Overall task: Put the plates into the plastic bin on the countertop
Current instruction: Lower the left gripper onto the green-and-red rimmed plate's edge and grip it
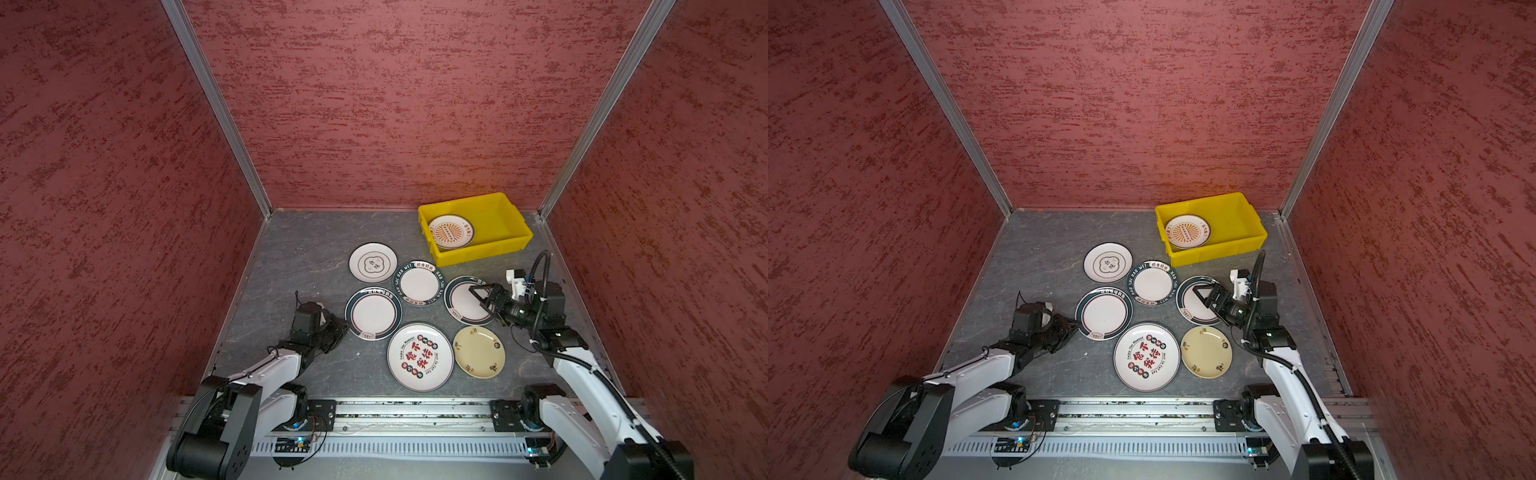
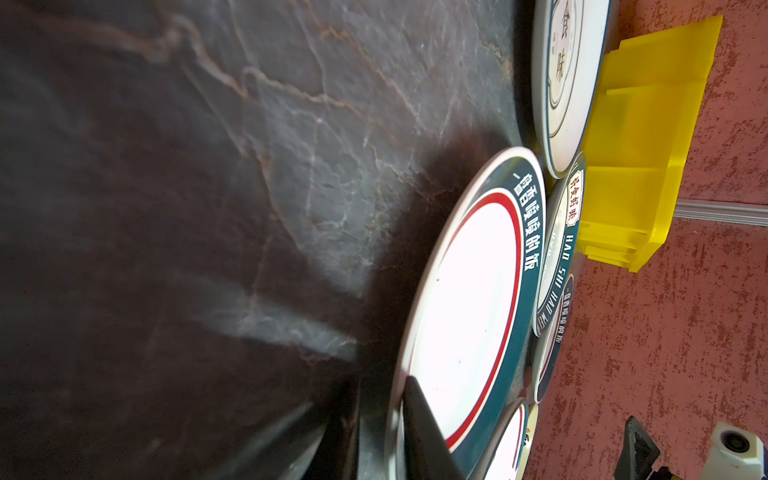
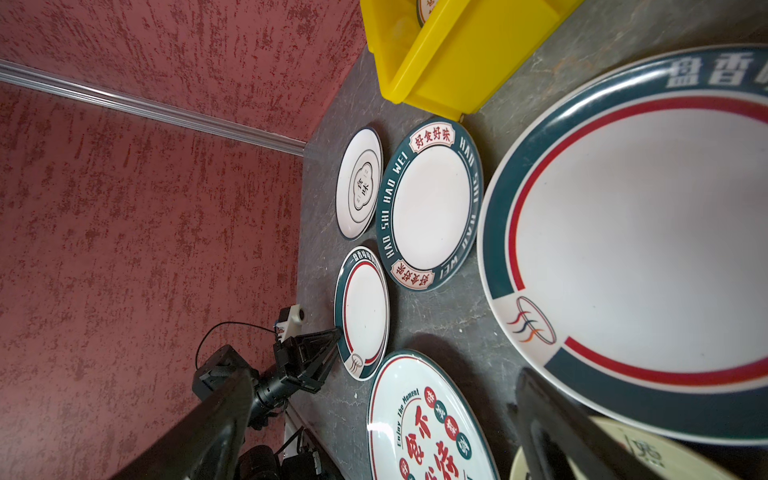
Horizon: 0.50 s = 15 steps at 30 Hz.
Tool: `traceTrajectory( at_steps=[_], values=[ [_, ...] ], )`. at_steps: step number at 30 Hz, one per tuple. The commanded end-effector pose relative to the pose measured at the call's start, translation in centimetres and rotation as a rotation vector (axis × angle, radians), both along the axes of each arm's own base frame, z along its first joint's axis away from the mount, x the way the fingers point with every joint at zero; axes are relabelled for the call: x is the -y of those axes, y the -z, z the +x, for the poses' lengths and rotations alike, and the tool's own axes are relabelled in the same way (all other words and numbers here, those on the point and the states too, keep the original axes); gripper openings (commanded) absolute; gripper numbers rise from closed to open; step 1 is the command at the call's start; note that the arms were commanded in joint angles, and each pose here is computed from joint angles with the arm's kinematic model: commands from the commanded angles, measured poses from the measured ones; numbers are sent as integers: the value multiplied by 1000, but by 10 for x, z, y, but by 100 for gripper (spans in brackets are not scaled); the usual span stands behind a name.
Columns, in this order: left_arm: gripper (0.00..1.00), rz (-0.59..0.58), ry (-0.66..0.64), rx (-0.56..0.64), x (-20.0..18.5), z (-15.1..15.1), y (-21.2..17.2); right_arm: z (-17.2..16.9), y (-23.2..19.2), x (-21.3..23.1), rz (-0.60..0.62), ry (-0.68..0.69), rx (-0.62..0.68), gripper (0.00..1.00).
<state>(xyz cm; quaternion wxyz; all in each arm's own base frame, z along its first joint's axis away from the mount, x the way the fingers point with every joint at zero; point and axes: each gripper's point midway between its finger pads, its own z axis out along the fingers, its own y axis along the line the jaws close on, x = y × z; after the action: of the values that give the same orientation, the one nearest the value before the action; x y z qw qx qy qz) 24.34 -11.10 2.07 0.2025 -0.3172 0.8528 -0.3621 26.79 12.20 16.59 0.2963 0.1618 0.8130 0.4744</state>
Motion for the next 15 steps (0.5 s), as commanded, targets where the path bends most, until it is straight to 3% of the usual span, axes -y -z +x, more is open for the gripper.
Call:
traceTrajectory(
  at_steps=[1,11,15],
  values=[
    [20,28,7,-20,-1,1,6,5,-3,2,-2,15,27,99],
    [5,18,30,-46,5,7,10,6,-3,2,-5,12,24,99],
    [4,16,38,-47,7,8,10,6,-4,2,-3,9,24,99]
  ],
)
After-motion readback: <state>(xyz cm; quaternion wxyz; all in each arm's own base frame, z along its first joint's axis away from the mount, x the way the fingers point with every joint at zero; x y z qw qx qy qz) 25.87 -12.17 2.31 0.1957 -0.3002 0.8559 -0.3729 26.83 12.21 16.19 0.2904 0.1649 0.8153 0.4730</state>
